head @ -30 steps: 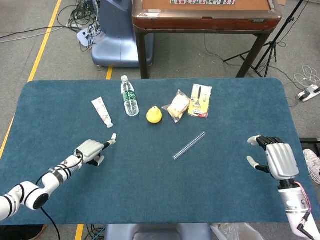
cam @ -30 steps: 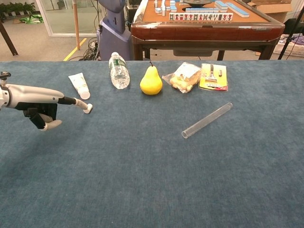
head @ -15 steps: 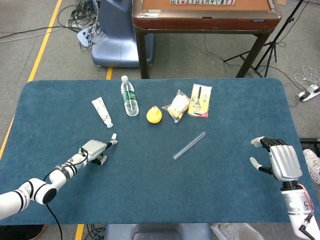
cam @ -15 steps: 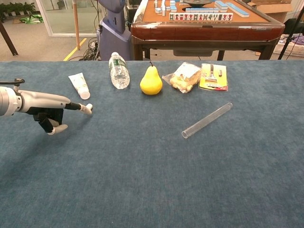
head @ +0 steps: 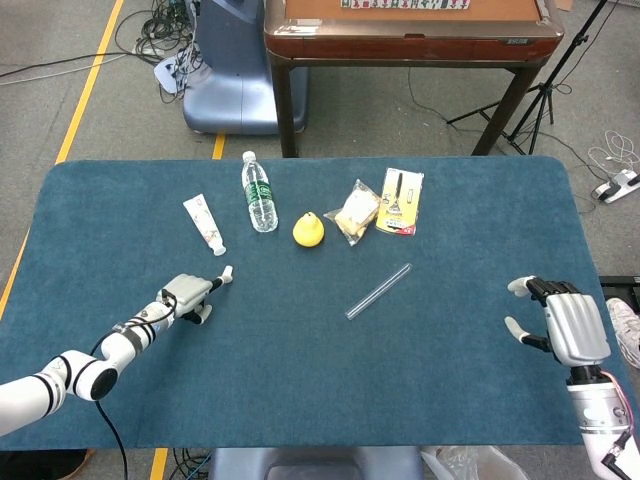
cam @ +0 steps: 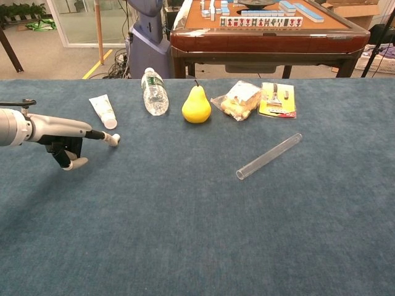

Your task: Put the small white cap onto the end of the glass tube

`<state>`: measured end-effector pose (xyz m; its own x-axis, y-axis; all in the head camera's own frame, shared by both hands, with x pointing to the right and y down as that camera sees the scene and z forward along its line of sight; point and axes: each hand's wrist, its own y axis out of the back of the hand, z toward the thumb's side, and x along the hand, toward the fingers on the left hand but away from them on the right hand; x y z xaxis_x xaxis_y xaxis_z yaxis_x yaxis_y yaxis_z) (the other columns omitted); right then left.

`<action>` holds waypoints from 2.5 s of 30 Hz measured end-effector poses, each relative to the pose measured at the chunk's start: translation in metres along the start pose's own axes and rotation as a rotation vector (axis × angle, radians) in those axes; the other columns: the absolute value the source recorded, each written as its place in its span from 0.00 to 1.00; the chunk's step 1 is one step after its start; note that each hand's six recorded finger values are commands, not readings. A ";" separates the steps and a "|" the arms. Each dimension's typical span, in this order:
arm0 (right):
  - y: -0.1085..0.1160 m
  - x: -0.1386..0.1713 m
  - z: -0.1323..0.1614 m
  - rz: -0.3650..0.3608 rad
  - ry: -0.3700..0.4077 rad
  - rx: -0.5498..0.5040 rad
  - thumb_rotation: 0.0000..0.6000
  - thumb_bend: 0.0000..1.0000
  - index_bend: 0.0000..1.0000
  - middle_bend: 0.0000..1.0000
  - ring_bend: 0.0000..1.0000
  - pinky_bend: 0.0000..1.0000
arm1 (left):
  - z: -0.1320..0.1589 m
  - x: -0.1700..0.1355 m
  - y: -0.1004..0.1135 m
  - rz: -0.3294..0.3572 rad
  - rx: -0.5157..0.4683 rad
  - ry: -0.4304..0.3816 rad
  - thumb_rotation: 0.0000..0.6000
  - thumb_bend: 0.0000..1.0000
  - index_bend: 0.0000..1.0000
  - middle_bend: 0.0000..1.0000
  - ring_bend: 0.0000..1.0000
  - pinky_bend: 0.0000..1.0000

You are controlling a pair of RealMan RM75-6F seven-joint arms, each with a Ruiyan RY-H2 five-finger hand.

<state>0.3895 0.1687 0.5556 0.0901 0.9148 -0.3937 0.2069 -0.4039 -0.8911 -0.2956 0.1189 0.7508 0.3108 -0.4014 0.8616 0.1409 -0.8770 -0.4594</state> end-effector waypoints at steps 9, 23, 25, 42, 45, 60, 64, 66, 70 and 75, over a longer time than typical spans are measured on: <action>0.000 0.002 -0.003 -0.002 -0.008 -0.006 1.00 0.24 0.40 0.44 0.46 0.40 | -0.002 0.006 0.011 0.002 0.013 0.020 1.00 0.55 0.02 1.00 1.00 1.00; 0.000 0.003 -0.003 -0.004 -0.009 -0.010 1.00 0.24 0.40 0.44 0.47 0.40 | -0.004 0.008 0.028 0.013 0.017 0.039 1.00 0.55 0.02 1.00 1.00 1.00; 0.000 0.004 -0.004 -0.005 -0.011 -0.011 1.00 0.24 0.40 0.44 0.47 0.40 | -0.004 0.009 0.030 0.015 0.016 0.041 1.00 0.55 0.02 1.00 1.00 1.00; 0.004 0.008 -0.004 -0.016 -0.018 -0.012 1.00 0.24 0.40 0.44 0.48 0.40 | -0.003 0.014 0.051 0.037 0.030 0.056 1.00 0.55 0.02 1.00 1.00 1.00; 0.004 0.009 -0.005 -0.016 -0.023 -0.013 1.00 0.24 0.40 0.44 0.48 0.40 | -0.002 0.015 0.052 0.036 0.030 0.058 1.00 0.55 0.02 1.00 1.00 1.00; 0.003 0.011 -0.004 -0.011 -0.020 -0.015 1.00 0.24 0.40 0.44 0.49 0.40 | 0.003 0.009 0.069 0.168 0.023 0.040 1.00 0.38 0.25 1.00 1.00 1.00; 0.004 0.012 -0.004 -0.010 -0.021 -0.013 1.00 0.24 0.40 0.44 0.49 0.41 | 0.008 0.008 0.074 0.253 0.038 0.014 1.00 0.30 0.32 1.00 1.00 1.00; 0.003 0.012 -0.003 -0.008 -0.021 -0.013 1.00 0.24 0.40 0.44 0.49 0.41 | 0.010 0.010 0.074 0.276 0.044 -0.001 1.00 0.30 0.29 1.00 1.00 1.00; 0.003 0.012 -0.003 -0.003 -0.022 -0.011 1.00 0.24 0.40 0.44 0.50 0.41 | 0.007 0.018 0.070 0.259 0.060 0.008 1.00 0.30 0.15 1.00 1.00 1.00; 0.002 0.013 -0.004 0.002 -0.028 -0.009 1.00 0.24 0.40 0.44 0.50 0.41 | 0.009 0.031 0.067 0.223 0.072 0.031 1.00 0.30 0.12 1.00 1.00 1.00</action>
<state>0.3949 0.1799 0.5491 0.0632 0.9138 -0.4013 0.2158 -0.4051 -0.8884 -0.2679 0.0502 0.7450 0.3130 -0.5922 0.7425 0.1387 -0.7449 -0.6526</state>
